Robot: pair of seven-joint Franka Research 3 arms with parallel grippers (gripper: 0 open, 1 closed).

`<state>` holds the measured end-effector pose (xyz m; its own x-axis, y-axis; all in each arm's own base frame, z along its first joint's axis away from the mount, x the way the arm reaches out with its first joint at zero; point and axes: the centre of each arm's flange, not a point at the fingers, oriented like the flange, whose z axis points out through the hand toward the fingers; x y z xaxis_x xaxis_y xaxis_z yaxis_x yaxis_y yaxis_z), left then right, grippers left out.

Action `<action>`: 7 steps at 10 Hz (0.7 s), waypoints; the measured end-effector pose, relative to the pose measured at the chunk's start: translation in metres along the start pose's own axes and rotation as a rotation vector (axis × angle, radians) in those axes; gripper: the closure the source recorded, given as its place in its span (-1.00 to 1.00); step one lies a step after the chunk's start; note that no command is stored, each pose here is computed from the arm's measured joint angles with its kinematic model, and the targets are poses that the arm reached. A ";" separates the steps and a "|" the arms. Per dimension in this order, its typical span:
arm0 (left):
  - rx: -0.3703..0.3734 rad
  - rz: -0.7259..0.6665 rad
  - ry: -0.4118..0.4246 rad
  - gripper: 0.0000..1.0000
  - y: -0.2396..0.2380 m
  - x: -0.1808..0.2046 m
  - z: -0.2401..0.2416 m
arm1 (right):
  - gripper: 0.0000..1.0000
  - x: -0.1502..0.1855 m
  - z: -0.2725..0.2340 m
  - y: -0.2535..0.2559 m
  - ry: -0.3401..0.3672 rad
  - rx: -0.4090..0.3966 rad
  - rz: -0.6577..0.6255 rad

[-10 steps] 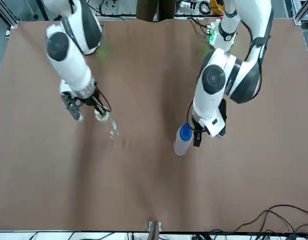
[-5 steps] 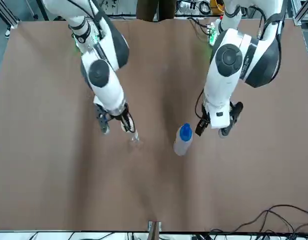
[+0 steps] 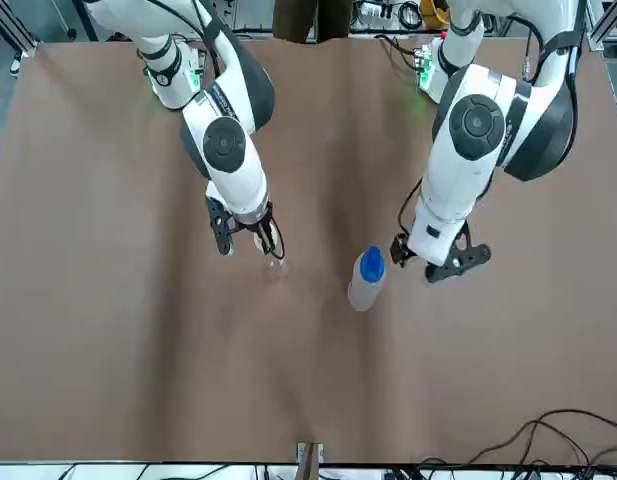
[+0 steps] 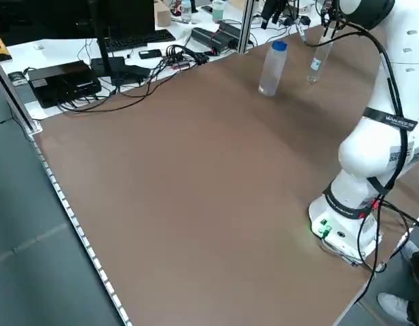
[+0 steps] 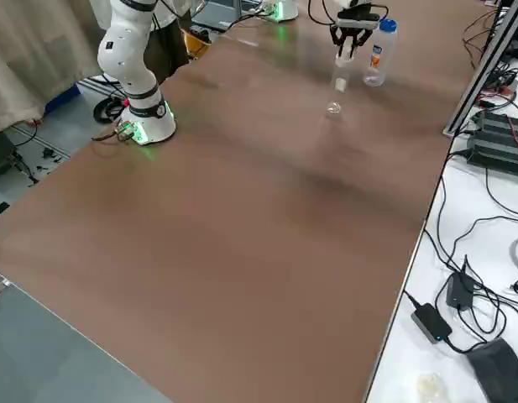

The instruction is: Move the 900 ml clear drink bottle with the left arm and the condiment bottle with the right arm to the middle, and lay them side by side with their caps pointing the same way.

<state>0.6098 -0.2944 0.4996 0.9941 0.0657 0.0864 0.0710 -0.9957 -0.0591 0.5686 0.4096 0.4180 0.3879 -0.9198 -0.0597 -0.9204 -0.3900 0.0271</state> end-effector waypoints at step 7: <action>-0.043 0.417 0.009 -1.00 0.046 -0.013 0.027 | 0.32 -0.009 0.018 -0.004 -0.012 0.009 0.107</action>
<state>0.6025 -0.3397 0.4688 0.9362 -0.3439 0.0729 -0.3411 -0.9388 -0.0490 0.5681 0.4200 0.4002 0.2866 -0.9556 -0.0685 -0.9571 -0.2888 0.0248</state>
